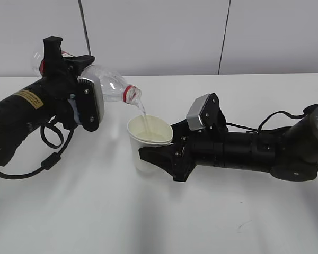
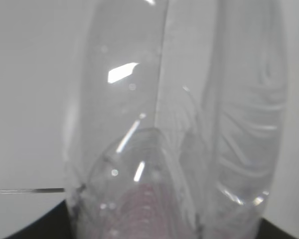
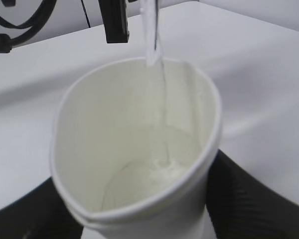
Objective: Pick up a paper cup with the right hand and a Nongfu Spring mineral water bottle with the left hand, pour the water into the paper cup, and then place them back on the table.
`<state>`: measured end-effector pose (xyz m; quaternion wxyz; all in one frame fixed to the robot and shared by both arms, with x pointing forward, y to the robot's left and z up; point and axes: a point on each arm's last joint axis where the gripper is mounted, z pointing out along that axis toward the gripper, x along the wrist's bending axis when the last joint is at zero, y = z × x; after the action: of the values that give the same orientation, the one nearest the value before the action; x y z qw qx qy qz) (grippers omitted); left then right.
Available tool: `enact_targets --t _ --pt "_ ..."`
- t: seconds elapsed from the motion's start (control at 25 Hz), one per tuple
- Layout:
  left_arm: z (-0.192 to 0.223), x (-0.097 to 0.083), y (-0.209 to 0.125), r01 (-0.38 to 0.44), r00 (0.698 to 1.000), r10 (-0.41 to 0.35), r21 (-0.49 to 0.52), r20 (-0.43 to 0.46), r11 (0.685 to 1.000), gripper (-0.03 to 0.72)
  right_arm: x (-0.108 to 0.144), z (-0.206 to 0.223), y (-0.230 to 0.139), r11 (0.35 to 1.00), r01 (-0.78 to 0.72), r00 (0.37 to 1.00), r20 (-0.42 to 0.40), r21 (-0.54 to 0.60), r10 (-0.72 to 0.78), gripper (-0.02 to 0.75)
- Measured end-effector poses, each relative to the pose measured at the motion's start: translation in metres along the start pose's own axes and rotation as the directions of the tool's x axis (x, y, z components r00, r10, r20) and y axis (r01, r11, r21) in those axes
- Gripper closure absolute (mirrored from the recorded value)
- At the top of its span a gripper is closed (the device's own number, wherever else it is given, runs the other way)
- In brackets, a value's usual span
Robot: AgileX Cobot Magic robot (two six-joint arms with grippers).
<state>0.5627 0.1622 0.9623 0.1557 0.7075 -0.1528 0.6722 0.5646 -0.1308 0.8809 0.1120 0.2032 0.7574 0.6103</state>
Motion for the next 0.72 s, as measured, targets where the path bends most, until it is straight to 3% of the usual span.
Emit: enact_targets --t 0.28,0.72 --pt "0.0000 0.0001 -0.0013 0.011 1.000 -0.011 0.014 -0.001 1.000 0.377 0.0000 0.0000 0.0000 1.000 0.000 1.000 0.000 0.000 0.000 0.245" --pt "-0.0001 0.0001 -0.0036 0.106 0.994 -0.105 0.039 -0.006 0.994 0.377 -0.0008 0.0000 0.0004 1.000 0.007 1.000 0.009 -0.004 -0.007 0.245"
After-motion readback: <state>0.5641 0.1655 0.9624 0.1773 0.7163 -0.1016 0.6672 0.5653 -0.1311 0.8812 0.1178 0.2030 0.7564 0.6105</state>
